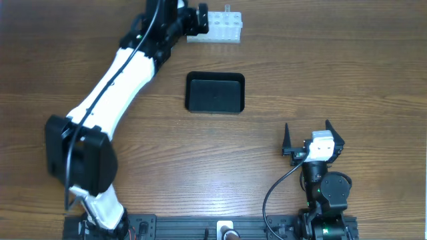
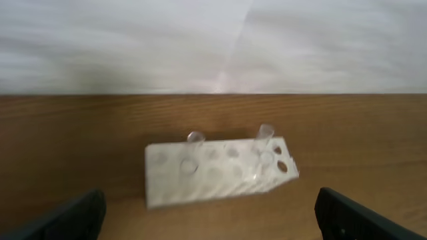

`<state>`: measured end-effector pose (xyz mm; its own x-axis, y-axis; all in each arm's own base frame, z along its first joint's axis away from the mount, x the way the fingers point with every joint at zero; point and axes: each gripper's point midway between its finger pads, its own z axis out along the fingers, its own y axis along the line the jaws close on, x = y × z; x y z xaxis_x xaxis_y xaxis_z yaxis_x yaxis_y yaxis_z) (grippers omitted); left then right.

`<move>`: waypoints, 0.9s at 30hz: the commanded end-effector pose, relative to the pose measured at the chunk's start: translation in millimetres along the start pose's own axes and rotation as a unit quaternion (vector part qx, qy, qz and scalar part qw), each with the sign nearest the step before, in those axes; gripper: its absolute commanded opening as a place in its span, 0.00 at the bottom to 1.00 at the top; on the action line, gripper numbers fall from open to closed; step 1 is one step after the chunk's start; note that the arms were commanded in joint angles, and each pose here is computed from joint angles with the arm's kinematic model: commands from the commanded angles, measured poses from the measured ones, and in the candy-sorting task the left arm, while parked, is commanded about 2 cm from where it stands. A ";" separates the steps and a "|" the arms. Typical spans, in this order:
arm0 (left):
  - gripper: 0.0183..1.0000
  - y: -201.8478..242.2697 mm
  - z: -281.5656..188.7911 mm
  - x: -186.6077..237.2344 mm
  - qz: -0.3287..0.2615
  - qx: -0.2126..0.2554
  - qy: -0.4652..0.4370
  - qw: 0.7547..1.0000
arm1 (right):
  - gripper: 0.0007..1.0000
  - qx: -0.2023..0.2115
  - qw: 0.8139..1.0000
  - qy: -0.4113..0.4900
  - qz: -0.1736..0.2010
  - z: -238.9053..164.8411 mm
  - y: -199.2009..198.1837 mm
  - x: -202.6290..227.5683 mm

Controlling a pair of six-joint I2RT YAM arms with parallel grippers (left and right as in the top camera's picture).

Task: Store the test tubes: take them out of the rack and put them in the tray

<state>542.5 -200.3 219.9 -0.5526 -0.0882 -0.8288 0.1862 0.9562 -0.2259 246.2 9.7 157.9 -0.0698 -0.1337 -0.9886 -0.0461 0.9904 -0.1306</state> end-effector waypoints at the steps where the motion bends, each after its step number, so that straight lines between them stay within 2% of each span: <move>1: 1.00 -7.1 27.1 5.3 -0.004 0.003 0.008 1.000 | 0.99 0.008 1.000 0.000 0.001 -0.2 -3.0 1.6; 9: 1.00 -3.0 59.9 27.7 0.003 -0.005 0.031 0.999 | 0.99 0.008 1.000 0.000 0.001 -0.2 -2.9 1.6; 15: 0.97 -1.2 75.7 32.4 0.044 -0.008 0.034 0.998 | 0.99 0.008 1.000 0.000 0.001 -0.2 -2.9 1.6; 19: 0.98 4.4 80.3 29.7 0.044 -0.022 0.025 0.998 | 0.99 0.008 1.000 0.000 0.001 -0.2 -2.9 1.6; 27: 0.97 7.1 94.2 33.4 0.042 -0.021 0.014 0.999 | 0.99 0.008 1.000 0.000 0.001 -0.2 -3.0 1.6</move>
<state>594.0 -223.9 158.1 -0.5554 -0.0193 -0.8313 0.2034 0.9662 -0.1583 246.2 9.7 157.9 -0.0698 -0.1337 -0.9886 -0.0461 0.9904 -0.1306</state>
